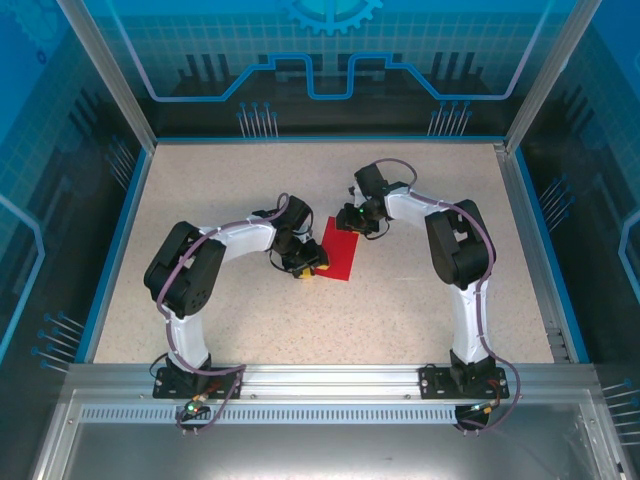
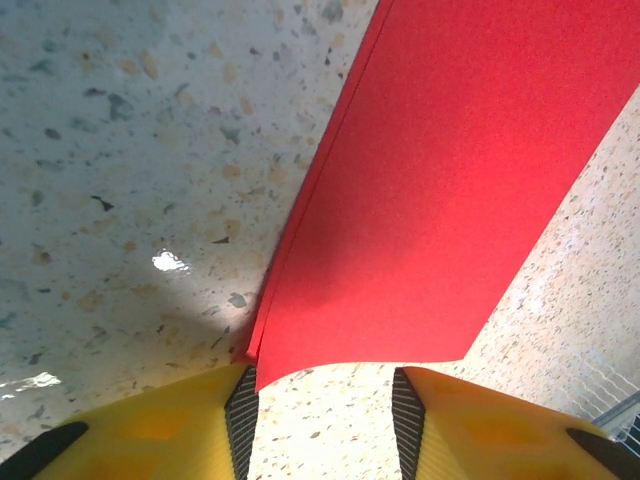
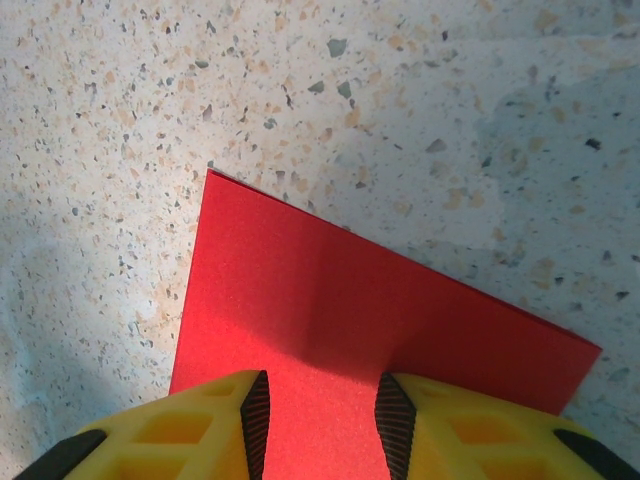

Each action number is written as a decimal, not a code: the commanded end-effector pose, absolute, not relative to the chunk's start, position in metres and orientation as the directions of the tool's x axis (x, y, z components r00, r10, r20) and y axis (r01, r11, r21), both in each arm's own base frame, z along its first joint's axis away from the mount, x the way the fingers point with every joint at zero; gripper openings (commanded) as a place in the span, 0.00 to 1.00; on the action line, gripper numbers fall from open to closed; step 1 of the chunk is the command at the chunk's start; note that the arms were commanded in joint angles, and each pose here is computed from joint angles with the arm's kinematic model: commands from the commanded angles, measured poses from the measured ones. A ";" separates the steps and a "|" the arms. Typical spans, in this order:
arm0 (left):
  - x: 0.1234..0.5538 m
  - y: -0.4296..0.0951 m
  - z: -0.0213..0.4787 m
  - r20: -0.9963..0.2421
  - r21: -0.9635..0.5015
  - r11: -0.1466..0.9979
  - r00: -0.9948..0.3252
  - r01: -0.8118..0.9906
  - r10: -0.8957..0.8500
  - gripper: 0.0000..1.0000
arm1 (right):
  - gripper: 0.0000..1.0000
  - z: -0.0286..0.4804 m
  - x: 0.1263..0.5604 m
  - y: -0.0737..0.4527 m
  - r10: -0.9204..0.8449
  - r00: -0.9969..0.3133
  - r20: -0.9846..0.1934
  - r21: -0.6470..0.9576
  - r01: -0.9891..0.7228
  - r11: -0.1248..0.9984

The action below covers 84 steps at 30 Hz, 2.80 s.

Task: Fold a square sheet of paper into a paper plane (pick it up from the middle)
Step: Fold the triangle a second time at the center of the table.

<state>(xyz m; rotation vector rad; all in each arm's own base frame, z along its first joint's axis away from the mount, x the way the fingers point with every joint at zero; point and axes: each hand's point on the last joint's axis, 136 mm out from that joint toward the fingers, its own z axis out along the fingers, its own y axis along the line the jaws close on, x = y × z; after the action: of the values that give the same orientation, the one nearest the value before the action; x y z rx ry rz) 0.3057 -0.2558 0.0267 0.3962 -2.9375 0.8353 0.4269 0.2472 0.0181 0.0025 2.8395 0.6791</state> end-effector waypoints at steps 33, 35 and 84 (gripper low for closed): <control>0.339 -0.307 0.088 -0.001 -0.731 0.675 -0.989 -0.102 -0.150 0.39 | 0.38 -0.030 0.406 0.227 0.077 -0.994 -0.074 0.383 0.042 0.923; 0.341 -0.311 0.090 -0.007 -0.743 0.663 -0.990 -0.091 -0.144 0.39 | 0.38 -0.031 0.405 0.228 0.076 -0.995 -0.070 0.383 0.044 0.923; 0.360 -0.306 0.041 -0.004 -0.658 0.734 -0.974 -0.168 -0.227 0.19 | 0.36 0.042 0.330 0.243 0.005 -0.996 -0.085 0.713 -0.057 0.698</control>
<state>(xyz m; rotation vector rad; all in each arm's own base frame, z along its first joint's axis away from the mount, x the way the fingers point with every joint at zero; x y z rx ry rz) 0.3578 -0.3044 0.0432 0.3230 -3.0015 1.1408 0.3328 0.2369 0.0427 -0.0088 2.8113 1.1673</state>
